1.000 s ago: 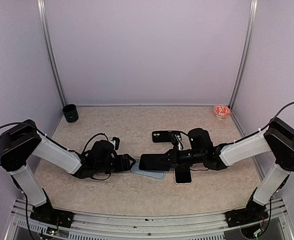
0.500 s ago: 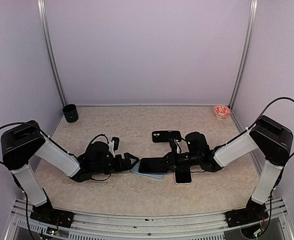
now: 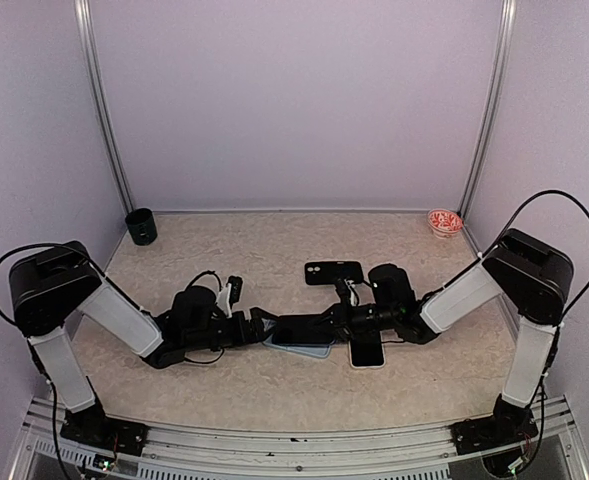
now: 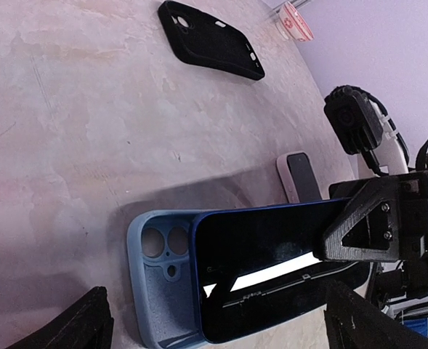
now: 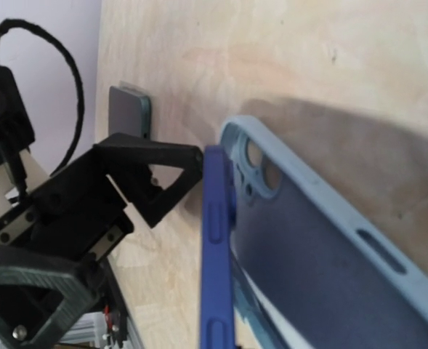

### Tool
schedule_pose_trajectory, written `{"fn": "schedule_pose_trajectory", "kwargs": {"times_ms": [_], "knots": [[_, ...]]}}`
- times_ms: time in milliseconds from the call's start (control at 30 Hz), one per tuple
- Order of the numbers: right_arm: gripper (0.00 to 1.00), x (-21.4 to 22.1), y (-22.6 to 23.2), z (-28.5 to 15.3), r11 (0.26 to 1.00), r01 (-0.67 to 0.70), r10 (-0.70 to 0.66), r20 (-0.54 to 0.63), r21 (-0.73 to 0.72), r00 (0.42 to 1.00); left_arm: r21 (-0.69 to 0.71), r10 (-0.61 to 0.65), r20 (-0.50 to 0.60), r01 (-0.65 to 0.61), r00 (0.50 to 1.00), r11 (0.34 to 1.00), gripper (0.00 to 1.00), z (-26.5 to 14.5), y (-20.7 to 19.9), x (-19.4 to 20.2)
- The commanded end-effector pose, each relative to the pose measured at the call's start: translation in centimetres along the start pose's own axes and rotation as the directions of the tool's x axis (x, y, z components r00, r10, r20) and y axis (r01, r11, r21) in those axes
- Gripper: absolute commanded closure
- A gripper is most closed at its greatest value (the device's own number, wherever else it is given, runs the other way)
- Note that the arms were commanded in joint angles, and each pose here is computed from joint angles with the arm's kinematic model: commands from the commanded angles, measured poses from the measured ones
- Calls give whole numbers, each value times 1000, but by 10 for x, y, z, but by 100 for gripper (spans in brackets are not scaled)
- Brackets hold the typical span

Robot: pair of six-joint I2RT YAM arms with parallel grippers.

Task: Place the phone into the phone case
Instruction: Install the phone into the phone case.

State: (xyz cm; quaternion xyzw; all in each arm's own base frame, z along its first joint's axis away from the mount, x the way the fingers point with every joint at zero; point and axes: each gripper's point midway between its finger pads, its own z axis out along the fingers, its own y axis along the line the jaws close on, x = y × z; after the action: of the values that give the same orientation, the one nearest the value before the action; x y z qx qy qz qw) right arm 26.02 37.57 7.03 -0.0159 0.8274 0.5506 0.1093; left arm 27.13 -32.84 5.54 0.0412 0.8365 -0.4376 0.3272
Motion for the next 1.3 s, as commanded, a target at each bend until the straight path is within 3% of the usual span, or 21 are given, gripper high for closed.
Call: {"fn": "schedule_pose_trajectory", "kwargs": {"times_ms": [0, 1267], "knots": [[100, -8, 13, 2, 996, -2, 2, -4, -90, 1000, 42, -7, -12, 7, 1000, 999, 1, 3, -4, 5], [100, 7, -31, 16, 976, -204, 196, -99, -75, 976, 72, -19, -32, 22, 999, 997, 1, 11, -18, 24]]}}
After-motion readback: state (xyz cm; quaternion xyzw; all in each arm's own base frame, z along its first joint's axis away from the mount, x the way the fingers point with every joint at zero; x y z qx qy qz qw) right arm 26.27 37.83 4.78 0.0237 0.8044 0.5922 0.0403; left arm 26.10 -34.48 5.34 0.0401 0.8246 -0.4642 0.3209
